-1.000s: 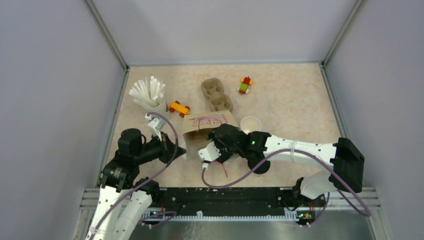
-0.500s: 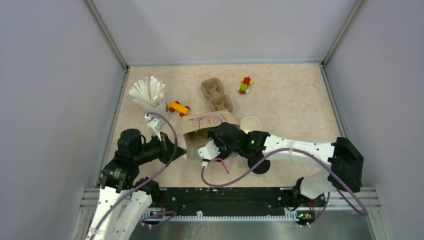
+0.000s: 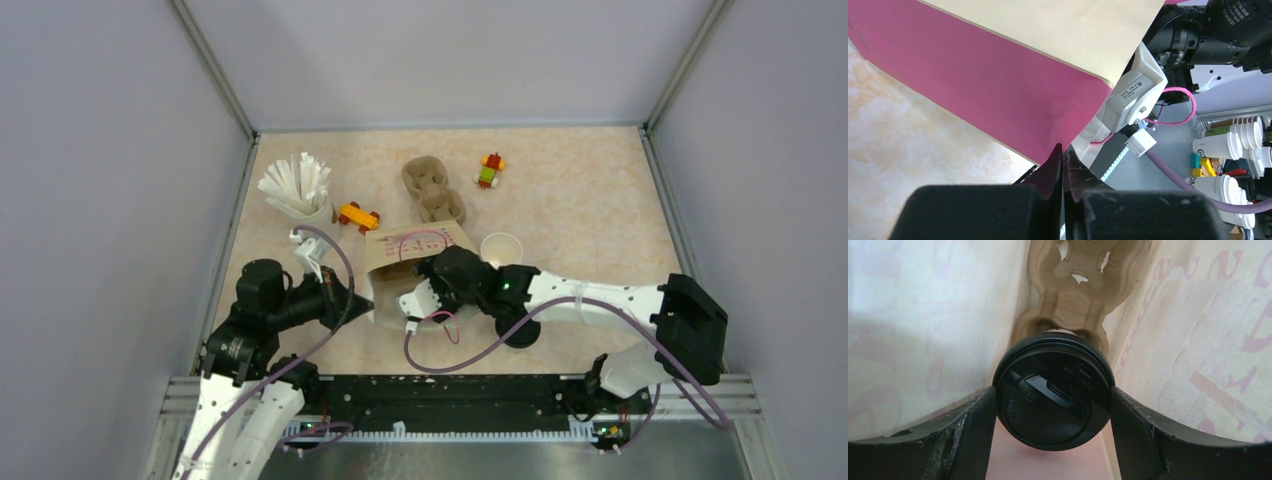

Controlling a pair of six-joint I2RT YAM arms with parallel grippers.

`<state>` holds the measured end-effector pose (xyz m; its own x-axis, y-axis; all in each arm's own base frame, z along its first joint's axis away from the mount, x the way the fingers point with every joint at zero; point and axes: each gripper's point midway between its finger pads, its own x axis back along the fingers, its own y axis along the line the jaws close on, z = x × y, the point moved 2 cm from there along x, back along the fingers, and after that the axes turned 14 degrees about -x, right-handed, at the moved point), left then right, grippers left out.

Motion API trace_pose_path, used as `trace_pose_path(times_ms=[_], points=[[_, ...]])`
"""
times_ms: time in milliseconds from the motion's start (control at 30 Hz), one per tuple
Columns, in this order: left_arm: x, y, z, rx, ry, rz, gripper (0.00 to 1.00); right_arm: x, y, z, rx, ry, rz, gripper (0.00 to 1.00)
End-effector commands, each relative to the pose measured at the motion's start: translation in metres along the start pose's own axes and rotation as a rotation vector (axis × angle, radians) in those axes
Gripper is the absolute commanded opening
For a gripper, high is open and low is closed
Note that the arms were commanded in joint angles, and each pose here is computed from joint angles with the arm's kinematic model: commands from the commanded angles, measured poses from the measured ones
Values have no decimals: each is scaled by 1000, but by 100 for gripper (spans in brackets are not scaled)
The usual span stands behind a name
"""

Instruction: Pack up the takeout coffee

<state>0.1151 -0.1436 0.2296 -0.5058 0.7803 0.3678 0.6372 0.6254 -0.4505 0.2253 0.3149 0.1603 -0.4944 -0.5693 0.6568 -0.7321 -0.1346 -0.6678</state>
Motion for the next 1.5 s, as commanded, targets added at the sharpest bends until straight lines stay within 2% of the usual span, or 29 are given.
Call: trace_pose_path(times_ms=[0, 567, 1133, 1467], points=[[3, -6, -9, -25, -45, 17, 0, 0, -5, 5, -31, -16, 26, 64], [3, -6, -3, 33, -54, 15, 0, -12, 1, 21, -52, -9, 69, 64], [0, -3, 0, 62, -50, 6, 0, -27, 6, 41, -115, 19, 55, 65], [-1, -2, 2, 59, -45, 4, 0, -30, 16, 51, -96, 45, 41, 66]])
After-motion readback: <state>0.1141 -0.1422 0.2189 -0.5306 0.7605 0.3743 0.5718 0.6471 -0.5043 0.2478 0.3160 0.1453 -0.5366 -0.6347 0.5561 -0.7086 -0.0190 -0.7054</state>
